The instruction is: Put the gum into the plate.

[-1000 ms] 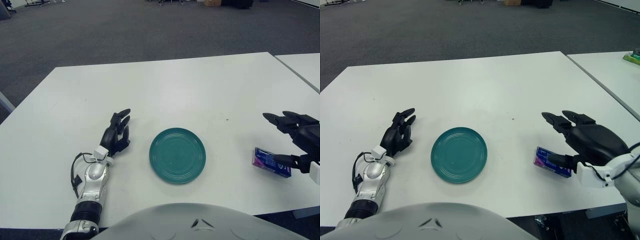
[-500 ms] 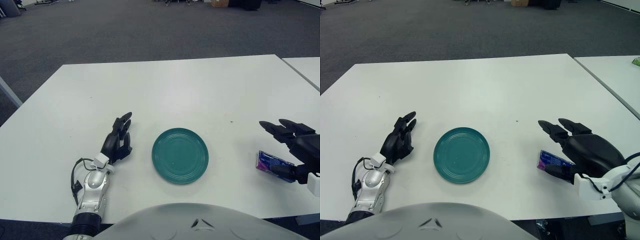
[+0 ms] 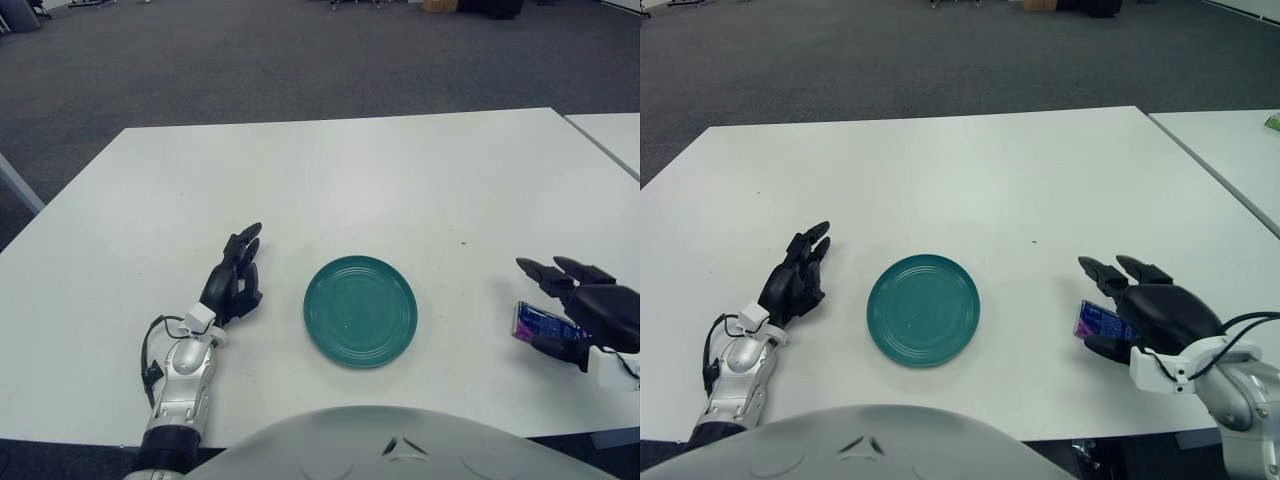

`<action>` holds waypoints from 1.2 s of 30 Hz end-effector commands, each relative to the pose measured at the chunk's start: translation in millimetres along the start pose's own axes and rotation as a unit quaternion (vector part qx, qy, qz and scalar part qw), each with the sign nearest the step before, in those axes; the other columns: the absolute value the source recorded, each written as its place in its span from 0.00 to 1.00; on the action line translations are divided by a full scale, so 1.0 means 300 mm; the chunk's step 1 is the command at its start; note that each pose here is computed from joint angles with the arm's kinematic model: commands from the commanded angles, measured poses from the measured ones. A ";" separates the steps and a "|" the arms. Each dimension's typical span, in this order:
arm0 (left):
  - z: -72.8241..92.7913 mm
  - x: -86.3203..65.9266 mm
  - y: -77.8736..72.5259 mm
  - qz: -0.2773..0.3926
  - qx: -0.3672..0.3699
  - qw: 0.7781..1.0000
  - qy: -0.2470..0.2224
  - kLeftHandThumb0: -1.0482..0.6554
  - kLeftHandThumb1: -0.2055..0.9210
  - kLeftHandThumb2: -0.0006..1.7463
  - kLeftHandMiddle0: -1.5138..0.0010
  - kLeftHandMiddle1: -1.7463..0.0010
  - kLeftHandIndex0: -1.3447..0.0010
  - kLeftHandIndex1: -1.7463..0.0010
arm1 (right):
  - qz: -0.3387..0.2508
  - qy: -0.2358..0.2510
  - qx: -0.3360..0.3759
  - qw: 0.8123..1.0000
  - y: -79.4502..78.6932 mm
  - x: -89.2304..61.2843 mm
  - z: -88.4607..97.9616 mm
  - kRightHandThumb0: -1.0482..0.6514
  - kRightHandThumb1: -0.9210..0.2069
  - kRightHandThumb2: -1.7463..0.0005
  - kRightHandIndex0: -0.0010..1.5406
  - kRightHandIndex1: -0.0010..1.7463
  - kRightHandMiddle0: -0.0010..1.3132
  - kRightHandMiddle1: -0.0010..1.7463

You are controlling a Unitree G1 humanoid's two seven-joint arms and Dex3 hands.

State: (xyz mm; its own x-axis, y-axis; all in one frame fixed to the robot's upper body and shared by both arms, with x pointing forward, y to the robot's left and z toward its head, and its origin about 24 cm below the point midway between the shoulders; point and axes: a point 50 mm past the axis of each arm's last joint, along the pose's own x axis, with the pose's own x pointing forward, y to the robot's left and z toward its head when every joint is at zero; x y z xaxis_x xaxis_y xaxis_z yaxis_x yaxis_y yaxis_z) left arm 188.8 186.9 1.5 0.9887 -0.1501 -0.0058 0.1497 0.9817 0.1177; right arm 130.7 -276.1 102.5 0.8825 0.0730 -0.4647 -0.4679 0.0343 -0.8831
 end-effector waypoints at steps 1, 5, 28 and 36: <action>0.066 0.011 -0.020 -0.032 -0.007 0.999 0.004 0.06 1.00 0.57 0.87 1.00 1.00 0.86 | -0.006 0.017 0.030 0.999 0.057 0.011 -0.012 0.00 0.00 0.59 0.00 0.00 0.00 0.00; 0.080 0.013 -0.012 -0.048 -0.023 0.998 0.018 0.06 1.00 0.57 0.88 1.00 1.00 0.88 | -0.008 0.023 0.040 0.999 0.078 0.025 -0.023 0.00 0.00 0.58 0.00 0.00 0.00 0.00; 0.105 -0.004 0.012 -0.034 -0.047 0.998 0.008 0.08 1.00 0.54 0.84 0.99 1.00 0.90 | 0.016 0.083 0.109 0.991 0.236 0.043 -0.085 0.00 0.00 0.54 0.00 0.00 0.00 0.00; 0.101 -0.002 0.018 -0.060 -0.051 0.997 0.023 0.09 1.00 0.55 0.83 0.99 1.00 0.88 | 0.044 0.112 0.116 0.986 0.290 0.028 -0.111 0.00 0.00 0.53 0.03 0.01 0.00 0.00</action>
State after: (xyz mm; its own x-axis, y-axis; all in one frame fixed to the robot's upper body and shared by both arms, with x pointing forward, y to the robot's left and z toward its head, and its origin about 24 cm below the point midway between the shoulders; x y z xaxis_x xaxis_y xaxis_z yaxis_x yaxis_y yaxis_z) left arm 186.1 184.6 31.0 0.9686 -0.2443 -0.0465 0.2447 0.9696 0.0035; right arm 118.9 -302.8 38.1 0.8765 -0.0815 -0.4745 -0.4512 0.2045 -0.8686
